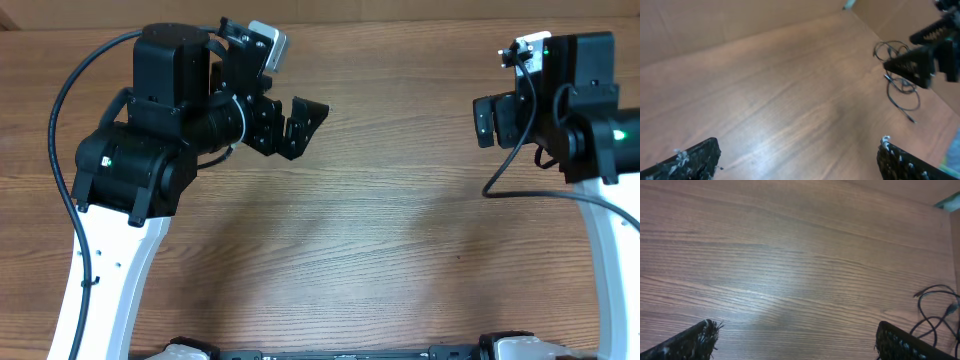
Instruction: Untangle cables
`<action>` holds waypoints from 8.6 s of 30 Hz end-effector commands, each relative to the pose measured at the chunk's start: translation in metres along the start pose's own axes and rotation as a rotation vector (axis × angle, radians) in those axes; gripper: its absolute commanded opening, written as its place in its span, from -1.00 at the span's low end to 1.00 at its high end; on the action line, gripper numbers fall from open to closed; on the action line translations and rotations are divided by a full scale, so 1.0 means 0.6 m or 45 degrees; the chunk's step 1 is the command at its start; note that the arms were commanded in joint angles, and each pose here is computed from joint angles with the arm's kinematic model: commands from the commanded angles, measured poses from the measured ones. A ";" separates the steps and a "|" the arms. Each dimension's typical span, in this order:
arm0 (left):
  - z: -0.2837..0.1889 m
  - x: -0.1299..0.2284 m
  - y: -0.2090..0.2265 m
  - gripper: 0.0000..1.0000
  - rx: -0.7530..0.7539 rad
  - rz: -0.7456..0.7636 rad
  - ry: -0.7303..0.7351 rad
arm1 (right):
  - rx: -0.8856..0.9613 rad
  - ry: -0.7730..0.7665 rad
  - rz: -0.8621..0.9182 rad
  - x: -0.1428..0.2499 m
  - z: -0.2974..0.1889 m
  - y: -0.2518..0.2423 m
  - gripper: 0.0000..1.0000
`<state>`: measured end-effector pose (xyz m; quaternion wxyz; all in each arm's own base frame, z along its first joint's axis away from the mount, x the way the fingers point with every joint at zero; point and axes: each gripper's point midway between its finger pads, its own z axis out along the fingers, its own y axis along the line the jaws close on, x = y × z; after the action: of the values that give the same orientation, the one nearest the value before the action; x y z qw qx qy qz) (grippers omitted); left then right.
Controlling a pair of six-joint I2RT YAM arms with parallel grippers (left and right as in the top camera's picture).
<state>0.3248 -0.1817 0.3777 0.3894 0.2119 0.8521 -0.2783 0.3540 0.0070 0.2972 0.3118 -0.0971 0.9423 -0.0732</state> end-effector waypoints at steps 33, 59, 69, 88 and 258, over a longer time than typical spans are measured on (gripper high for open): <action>-0.268 -0.165 -0.100 0.99 -0.395 1.090 -0.832 | 0.000 0.062 -0.002 0.004 0.031 0.004 1.00; -0.306 0.160 -0.033 1.00 -0.830 1.235 -1.124 | 0.000 0.062 -0.002 0.004 0.031 0.004 1.00; -0.246 0.204 0.007 0.99 -0.719 1.043 -1.227 | 0.000 0.062 -0.002 0.004 0.031 0.004 1.00; -0.199 0.249 0.128 1.00 -1.037 0.887 -1.268 | 0.000 0.062 -0.001 0.004 0.031 0.004 1.00; -0.071 0.414 0.275 1.00 -0.986 0.177 -0.737 | 0.043 -1.148 0.316 0.267 0.063 0.051 1.00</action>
<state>0.2463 0.0058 0.1551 0.6752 0.0282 0.7358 0.0443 0.2465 -0.0022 0.1709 0.6961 0.0193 0.7175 0.0194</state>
